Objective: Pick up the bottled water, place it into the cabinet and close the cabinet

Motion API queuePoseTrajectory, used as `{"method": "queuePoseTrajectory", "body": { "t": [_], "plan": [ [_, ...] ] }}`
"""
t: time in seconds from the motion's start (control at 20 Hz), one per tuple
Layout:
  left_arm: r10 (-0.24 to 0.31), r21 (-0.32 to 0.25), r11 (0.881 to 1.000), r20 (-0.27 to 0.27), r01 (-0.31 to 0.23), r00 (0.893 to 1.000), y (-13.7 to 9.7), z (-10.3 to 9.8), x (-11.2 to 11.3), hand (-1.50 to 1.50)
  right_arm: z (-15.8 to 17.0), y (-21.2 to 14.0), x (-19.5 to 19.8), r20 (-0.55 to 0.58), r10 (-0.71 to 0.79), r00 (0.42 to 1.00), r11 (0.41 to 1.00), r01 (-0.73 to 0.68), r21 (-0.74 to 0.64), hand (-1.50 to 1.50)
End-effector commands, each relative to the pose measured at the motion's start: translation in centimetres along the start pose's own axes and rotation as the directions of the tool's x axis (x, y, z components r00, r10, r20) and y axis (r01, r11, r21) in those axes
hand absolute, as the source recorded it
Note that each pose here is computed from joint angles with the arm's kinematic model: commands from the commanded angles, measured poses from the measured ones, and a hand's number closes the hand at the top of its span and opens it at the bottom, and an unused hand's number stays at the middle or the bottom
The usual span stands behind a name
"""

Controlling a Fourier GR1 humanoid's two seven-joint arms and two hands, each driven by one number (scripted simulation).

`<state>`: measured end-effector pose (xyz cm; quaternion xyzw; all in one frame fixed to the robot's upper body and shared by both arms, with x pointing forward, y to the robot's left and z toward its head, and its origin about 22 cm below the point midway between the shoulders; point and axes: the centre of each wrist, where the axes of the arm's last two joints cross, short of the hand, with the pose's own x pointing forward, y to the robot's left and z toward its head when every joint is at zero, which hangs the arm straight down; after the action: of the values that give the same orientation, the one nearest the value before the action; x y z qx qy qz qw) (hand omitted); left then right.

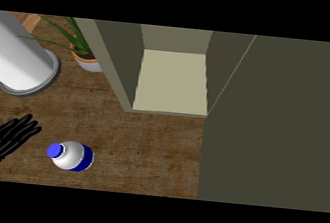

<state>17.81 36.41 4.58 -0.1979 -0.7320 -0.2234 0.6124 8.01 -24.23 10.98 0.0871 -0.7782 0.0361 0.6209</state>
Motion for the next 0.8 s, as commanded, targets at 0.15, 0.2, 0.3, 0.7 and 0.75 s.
{"method": "queuePoseTrajectory", "body": {
  "t": [0.15,0.2,0.3,0.7,0.75],
  "plan": [
    [0.023,0.004,1.0,-0.056,-0.023,0.998,0.3,-1.0,-5.4,-1.5,1.9,1.3,3.5,0.058,0.016,0.998,1.0,-0.016,0.015,-1.5],
    [0.034,0.018,0.999,-0.059,-0.033,0.998,-0.5,-0.8,-5.8,-1.5,3.0,0.7,2.7,0.047,0.003,0.999,1.0,-0.004,0.025,-1.5],
    [0.002,0.015,1.0,-0.03,-0.001,1.0,-0.6,-3.4,-6.4,-1.5,2.1,0.9,3.7,0.046,0.025,0.999,1.0,-0.025,0.004,-1.5],
    [0.021,0.087,0.996,-0.072,-0.014,0.997,-0.1,-3.2,-12.8,-1.5,2.8,0.8,3.7,0.078,0.019,0.997,1.0,-0.021,0.014,-1.5],
    [0.026,0.087,0.996,-0.065,-0.02,0.998,1.4,-1.1,-12.4,-1.5,3.0,-0.4,3.3,0.054,0.032,0.998,0.999,-0.033,0.019,-1.5]
  ]
}}
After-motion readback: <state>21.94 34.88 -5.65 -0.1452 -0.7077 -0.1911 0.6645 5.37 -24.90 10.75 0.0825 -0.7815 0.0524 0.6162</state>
